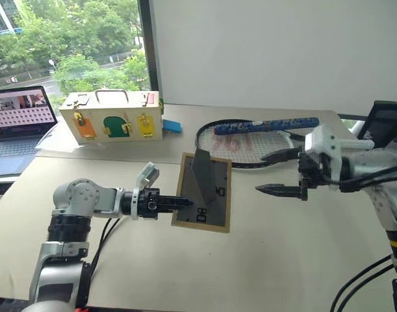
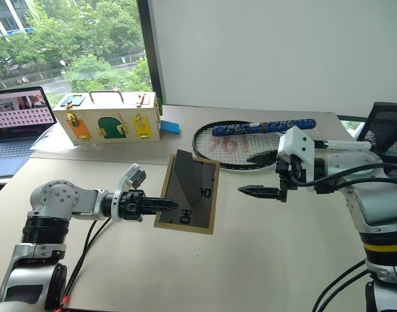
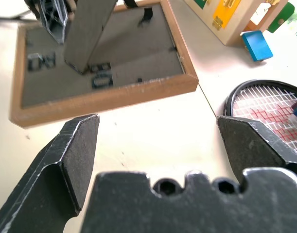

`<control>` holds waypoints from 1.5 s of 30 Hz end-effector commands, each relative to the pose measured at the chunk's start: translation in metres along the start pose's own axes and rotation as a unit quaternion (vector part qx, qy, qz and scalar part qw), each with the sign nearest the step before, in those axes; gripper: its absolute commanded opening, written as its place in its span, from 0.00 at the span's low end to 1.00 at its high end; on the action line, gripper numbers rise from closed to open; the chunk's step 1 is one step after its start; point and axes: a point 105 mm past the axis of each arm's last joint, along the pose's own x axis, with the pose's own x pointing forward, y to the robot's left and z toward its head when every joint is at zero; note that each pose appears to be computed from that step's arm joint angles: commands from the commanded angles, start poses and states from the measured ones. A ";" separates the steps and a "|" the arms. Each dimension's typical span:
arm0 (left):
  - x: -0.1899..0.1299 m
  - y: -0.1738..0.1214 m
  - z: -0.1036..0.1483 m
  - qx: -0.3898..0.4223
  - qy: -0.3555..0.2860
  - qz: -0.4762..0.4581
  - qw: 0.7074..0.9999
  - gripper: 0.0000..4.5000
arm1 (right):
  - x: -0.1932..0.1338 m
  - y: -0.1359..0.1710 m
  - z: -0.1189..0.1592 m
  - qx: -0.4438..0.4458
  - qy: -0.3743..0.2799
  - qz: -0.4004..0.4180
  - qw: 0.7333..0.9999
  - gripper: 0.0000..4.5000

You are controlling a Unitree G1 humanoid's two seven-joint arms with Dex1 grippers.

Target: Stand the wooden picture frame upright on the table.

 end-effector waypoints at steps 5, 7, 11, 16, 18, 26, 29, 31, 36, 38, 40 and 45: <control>0.006 -0.019 0.011 0.018 0.005 -0.043 0.999 0.25 | 0.031 0.001 -0.008 -0.445 0.022 -0.084 0.891 0.99; 0.008 -0.020 0.011 0.018 0.007 -0.044 0.999 0.25 | 0.039 0.008 -0.007 -0.498 -0.007 -0.099 0.862 0.99; 0.010 -0.020 0.011 0.019 0.008 -0.047 0.999 0.25 | 0.046 0.008 0.004 -0.519 -0.058 -0.149 0.840 0.99; 0.010 -0.020 0.011 0.019 0.008 -0.044 0.999 0.25 | 0.049 0.004 0.017 -0.531 -0.092 -0.185 0.822 0.99; 0.010 -0.020 0.011 0.020 0.007 -0.044 0.999 0.25 | 0.050 0.004 0.021 -0.528 -0.104 -0.193 0.820 0.94; 0.010 -0.017 0.010 0.028 0.006 -0.034 0.999 0.25 | 0.051 0.005 0.025 -0.511 -0.125 -0.193 0.829 0.38; 0.009 -0.006 0.008 0.069 0.006 0.007 0.998 0.25 | 0.050 0.005 0.024 -0.506 -0.126 -0.191 0.831 0.37; 0.007 0.002 0.010 0.094 -0.001 0.031 0.995 0.25 | 0.050 0.004 0.022 -0.499 -0.124 -0.192 0.836 0.37; -0.019 -0.002 0.021 0.183 -0.054 0.038 0.981 0.71 | 0.048 -0.002 0.015 -0.477 -0.113 -0.193 0.850 0.31; -0.039 -0.002 0.031 0.241 -0.093 0.068 0.964 0.88 | 0.048 -0.004 0.011 -0.462 -0.107 -0.192 0.859 0.28; -0.059 -0.004 0.028 0.274 -0.098 0.087 0.953 1.00 | 0.048 -0.008 0.007 -0.434 -0.105 -0.193 0.874 0.28; -0.086 -0.012 0.028 0.311 -0.135 0.115 0.934 1.00 | 0.052 -0.016 0.006 -0.335 -0.121 -0.196 0.914 0.27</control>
